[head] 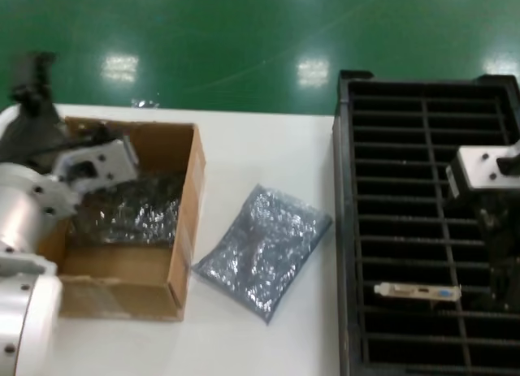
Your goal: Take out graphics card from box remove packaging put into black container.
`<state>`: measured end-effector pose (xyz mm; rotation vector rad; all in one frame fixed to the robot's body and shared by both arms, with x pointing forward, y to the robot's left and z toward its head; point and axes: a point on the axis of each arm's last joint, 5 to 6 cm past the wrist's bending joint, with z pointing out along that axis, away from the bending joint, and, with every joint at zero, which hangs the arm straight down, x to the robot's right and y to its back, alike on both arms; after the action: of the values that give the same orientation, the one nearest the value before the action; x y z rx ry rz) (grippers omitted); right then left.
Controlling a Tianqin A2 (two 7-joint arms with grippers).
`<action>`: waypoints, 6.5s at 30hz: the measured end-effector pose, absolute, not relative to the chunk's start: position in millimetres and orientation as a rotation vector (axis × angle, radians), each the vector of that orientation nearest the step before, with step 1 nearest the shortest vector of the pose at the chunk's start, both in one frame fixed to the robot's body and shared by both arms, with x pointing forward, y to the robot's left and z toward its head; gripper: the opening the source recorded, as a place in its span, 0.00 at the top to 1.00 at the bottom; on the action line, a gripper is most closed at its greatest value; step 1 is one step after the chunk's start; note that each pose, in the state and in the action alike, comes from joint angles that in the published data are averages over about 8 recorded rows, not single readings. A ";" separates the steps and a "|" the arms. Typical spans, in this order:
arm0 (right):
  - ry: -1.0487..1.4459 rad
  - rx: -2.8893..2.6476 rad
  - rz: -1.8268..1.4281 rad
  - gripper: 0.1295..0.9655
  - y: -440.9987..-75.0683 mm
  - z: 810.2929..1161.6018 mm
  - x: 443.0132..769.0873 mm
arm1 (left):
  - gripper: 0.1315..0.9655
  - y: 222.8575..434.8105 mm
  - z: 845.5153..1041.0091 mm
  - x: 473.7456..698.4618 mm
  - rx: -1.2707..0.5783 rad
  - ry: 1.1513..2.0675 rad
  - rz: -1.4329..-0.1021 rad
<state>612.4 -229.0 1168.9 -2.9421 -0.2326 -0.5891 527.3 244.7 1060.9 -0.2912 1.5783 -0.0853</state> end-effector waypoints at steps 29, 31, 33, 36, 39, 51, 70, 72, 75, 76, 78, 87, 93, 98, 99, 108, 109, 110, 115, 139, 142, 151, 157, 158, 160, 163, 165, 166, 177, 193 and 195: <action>-0.287 -2.207 -0.661 0.00 -177.9 1073.8 615.6 | 0.00 239.9 997.1 534.9 -0.176 1.631 -0.547; -0.262 -2.151 -0.674 0.00 -176.3 1066.6 614.7 | 0.00 239.9 992.0 534.8 -0.186 1.627 -0.592; -0.233 -2.095 -0.686 0.00 -175.3 1059.3 613.7 | 0.00 240.0 986.9 534.6 -0.199 1.621 -0.637; -0.184 -2.015 -0.707 0.00 -174.6 1048.5 612.0 | 0.00 240.3 979.3 534.2 -0.223 1.611 -0.702; -0.127 -1.937 -0.730 0.00 -175.0 1037.6 609.9 | 0.00 241.1 971.6 533.5 -0.252 1.598 -0.764; 0.162 -1.666 -0.844 0.00 -188.2 991.1 597.7 | 0.00 247.4 940.6 528.8 -0.426 1.523 -0.980; 0.769 -1.362 -1.088 0.00 -241.6 904.0 552.9 | 0.00 267.1 886.9 514.6 -0.850 1.353 -1.175; 0.841 -1.338 -1.118 0.00 -249.0 894.0 545.2 | 0.00 269.7 880.6 512.4 -0.904 1.333 -1.184; 0.940 -1.309 -1.161 0.00 -259.5 880.5 533.6 | 0.00 273.3 872.0 509.2 -0.978 1.306 -1.191; 0.967 -1.302 -1.172 0.00 -262.3 877.0 530.3 | 0.00 274.3 869.7 508.3 -0.998 1.299 -1.192; 1.007 -1.292 -1.189 0.00 -266.7 871.5 525.1 | 0.00 275.8 866.1 506.9 -1.029 1.287 -1.194; 1.039 -1.284 -1.203 0.00 -270.0 867.4 521.0 | 0.00 276.9 863.4 505.8 -1.053 1.279 -1.194; 1.039 -1.284 -1.203 0.00 -270.1 867.4 521.0 | 0.00 276.9 863.4 505.8 -1.053 1.279 -1.194; 1.039 -1.284 -1.203 0.00 -270.1 867.4 521.0 | 0.00 276.9 863.4 505.8 -1.053 1.279 -1.194; 1.039 -1.284 -1.203 0.00 -270.1 867.4 521.0 | 0.00 276.9 863.4 505.8 -1.053 1.279 -1.194; 1.039 -1.284 -1.203 0.00 -270.1 867.4 521.0 | 0.00 276.9 863.4 505.8 -1.053 1.279 -1.194; 1.039 -1.284 -1.203 0.00 -270.1 867.4 521.0 | 0.00 276.9 863.4 505.8 -1.053 1.279 -1.194; 1.039 -1.284 -1.203 0.00 -270.1 867.4 521.0 | 0.00 276.9 863.4 505.8 -1.053 1.279 -1.194; 1.039 -1.284 -1.203 0.00 -270.1 867.4 521.0 | 0.00 276.9 863.4 505.8 -1.053 1.279 -1.194; 1.039 -1.284 -1.203 0.00 -270.1 867.4 521.0 | 0.00 276.9 863.4 505.8 -1.053 1.279 -1.194; 1.039 -1.284 -1.203 0.00 -270.1 867.4 521.0 | 0.00 276.9 863.4 505.8 -1.053 1.279 -1.194; 1.039 -1.284 -1.203 0.00 -270.1 867.4 521.0 | 0.00 276.9 863.4 505.8 -1.053 1.279 -1.194; 1.039 -1.284 -1.203 0.00 -270.1 867.4 521.0 | 0.00 276.9 863.4 505.8 -1.053 1.279 -1.194; 1.039 -1.284 -1.203 0.00 -270.1 867.4 521.0 | 0.00 276.9 863.4 505.8 -1.053 1.279 -1.194; 1.039 -1.284 -1.203 0.00 -270.1 867.4 521.0 | 0.00 276.9 863.4 505.8 -1.053 1.279 -1.194; 1.039 -1.284 -1.203 0.00 -270.1 867.4 521.0 | 0.00 276.9 863.4 505.8 -1.053 1.279 -1.194; 1.039 -1.284 -1.203 0.00 -270.1 867.4 521.0 | 0.00 276.9 863.4 505.8 -1.053 1.279 -1.194; 1.039 -1.284 -1.203 0.00 -270.1 867.4 521.0 | 0.00 276.9 863.4 505.8 -1.053 1.279 -1.194; 1.039 -1.284 -1.203 0.00 -270.1 867.4 521.0 | 0.00 276.9 863.4 505.8 -1.053 1.279 -1.194; 1.039 -1.284 -1.203 0.00 -270.1 867.4 521.0 | 0.00 276.9 863.4 505.8 -1.053 1.279 -1.194; 1.039 -1.284 -1.203 0.00 -270.1 867.4 521.0 | 0.00 276.9 863.4 505.8 -1.053 1.279 -1.194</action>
<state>521.0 -270.1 867.4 -1.2837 1.0388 -1.2027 505.8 276.9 863.4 -1.0530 1.2785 -1.1941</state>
